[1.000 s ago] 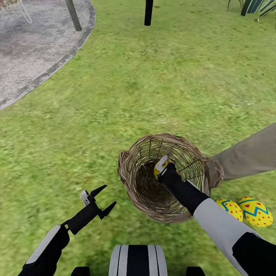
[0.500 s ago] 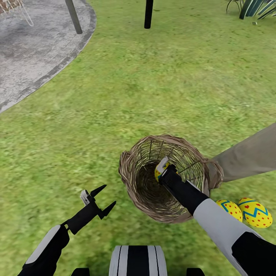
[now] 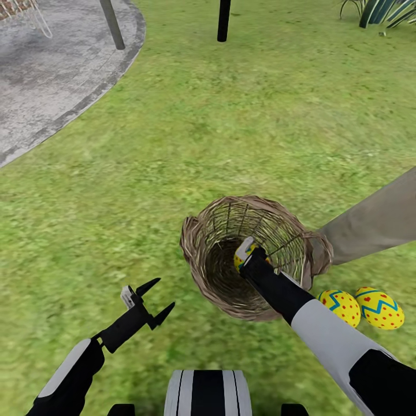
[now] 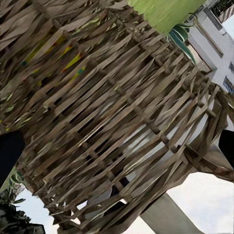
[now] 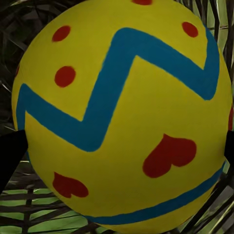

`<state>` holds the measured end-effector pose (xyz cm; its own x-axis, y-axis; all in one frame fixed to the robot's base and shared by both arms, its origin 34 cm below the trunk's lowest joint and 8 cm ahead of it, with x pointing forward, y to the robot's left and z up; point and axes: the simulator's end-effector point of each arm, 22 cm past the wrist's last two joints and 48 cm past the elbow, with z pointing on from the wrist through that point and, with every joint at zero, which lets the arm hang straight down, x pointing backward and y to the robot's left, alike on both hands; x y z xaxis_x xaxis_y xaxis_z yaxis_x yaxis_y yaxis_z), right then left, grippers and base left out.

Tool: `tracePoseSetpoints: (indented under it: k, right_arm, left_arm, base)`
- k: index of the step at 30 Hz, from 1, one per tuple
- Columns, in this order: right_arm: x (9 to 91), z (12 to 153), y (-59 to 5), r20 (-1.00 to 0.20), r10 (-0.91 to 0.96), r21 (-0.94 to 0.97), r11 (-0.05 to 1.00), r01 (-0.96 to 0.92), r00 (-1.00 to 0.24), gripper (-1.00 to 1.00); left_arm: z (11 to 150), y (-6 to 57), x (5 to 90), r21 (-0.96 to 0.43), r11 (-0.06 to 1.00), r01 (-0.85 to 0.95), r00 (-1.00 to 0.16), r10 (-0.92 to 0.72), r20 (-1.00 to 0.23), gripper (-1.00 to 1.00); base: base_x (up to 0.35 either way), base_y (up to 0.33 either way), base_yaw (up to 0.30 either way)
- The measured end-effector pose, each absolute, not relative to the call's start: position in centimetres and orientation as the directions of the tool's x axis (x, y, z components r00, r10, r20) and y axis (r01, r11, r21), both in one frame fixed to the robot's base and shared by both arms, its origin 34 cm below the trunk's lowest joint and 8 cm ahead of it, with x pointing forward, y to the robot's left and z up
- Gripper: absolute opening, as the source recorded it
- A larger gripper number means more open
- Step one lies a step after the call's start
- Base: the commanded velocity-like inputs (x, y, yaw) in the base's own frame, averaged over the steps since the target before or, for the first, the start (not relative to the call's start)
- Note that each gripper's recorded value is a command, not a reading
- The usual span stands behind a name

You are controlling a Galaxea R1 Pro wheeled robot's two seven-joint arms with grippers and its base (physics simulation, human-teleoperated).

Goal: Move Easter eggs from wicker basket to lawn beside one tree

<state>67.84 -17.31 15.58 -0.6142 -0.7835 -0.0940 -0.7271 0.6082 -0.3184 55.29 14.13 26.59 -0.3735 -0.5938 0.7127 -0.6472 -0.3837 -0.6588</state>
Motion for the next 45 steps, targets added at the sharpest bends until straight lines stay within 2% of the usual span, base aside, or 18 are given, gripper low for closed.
tracePoseSetpoints:
  k: [23, 27, 32, 39, 45]
  right_arm:
    - [69.9, 21.0, -16.8, -0.157, -0.763, -0.338, 0.638, -0.692, -0.627, -1.0]
    - [69.6, 21.7, -16.3, -0.17, -0.752, -0.289, 0.655, -0.698, -0.636, -1.0]
    - [70.7, 23.2, -17.5, -0.207, -0.686, -0.26, 0.726, -0.637, -0.697, -1.0]
    - [70.4, 25.6, -14.7, -0.263, -0.676, -0.146, 0.733, -0.664, -0.689, -1.0]
    - [71.7, 28.1, -14.6, -0.312, -0.653, -0.14, 0.75, -0.646, -0.69, -1.0]
  left_arm:
    - [31.2, 14.0, 57.2, -0.715, -0.379, -0.587, -0.44, -0.592, 0.675, 1.0]
    - [32.0, 14.0, 57.4, -0.725, -0.379, -0.575, -0.451, -0.592, 0.668, 1.0]
    - [33.1, 14.0, 57.8, -0.736, -0.379, -0.561, -0.464, -0.592, 0.659, 1.0]
    - [34.3, 14.0, 58.1, -0.749, -0.378, -0.544, -0.479, -0.593, 0.647, 1.0]
    - [35.5, 14.0, 58.4, -0.761, -0.378, -0.528, -0.492, -0.594, 0.637, 1.0]
  base:
    - [-0.042, 0.008, 0.0]
    - [0.0, 0.0, 0.0]
    - [0.0, 0.0, 0.0]
    - [0.0, 0.0, 0.0]
    - [0.0, 0.0, 0.0]
